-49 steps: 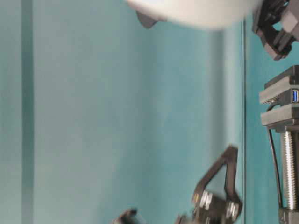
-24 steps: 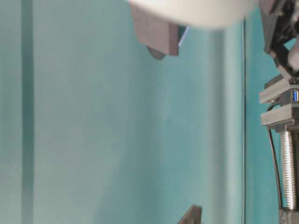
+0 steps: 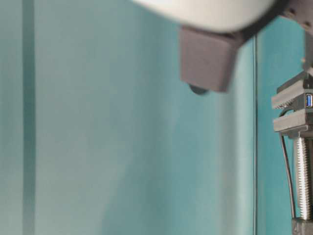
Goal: Insert the USB cable into the fixed female connector.
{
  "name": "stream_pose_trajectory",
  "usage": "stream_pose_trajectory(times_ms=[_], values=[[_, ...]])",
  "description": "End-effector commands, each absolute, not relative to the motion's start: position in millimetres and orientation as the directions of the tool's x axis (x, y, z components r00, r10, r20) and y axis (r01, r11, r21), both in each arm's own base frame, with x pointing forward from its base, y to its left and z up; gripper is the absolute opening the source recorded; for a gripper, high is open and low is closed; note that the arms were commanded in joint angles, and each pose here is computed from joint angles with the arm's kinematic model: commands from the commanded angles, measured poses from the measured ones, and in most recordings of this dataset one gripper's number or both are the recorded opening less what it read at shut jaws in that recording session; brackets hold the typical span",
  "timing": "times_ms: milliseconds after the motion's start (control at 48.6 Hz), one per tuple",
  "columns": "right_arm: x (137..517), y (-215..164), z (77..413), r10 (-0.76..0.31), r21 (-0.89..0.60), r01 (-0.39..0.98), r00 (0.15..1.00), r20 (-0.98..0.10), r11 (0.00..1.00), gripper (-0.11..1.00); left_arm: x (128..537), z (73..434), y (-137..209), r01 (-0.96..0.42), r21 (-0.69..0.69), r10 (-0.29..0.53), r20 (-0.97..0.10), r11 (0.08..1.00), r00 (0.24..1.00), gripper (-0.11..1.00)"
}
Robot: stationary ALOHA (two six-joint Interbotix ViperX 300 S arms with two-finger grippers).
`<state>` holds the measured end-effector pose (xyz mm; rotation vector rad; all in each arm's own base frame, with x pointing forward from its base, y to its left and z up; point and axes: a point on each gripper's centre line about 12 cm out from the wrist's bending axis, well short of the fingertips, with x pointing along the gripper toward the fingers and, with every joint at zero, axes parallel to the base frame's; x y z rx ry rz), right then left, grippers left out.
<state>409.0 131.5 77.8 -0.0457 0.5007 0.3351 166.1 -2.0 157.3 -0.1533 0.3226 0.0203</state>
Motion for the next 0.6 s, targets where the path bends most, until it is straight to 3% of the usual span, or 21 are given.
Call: stream_pose_trajectory(times_ms=[0,165,576], values=[[420,134,88,0.302,0.042,-0.319,0.838,-0.455,0.947,0.6,159,157,-4,-0.047,-0.163,-0.02,-0.384,0.986,0.923,0.97],[429,134,83,0.285,0.06,-0.292,0.836,-0.469,0.955,0.6,152,168,-4,-0.039,-0.174,-0.024,-0.348,0.984,0.937,0.97],[419,137,69,0.263,0.094,-0.255,0.789,-0.556,0.962,0.58,148,158,-3,-0.066,-0.224,-0.02,-0.359,0.972,0.933,0.97]])
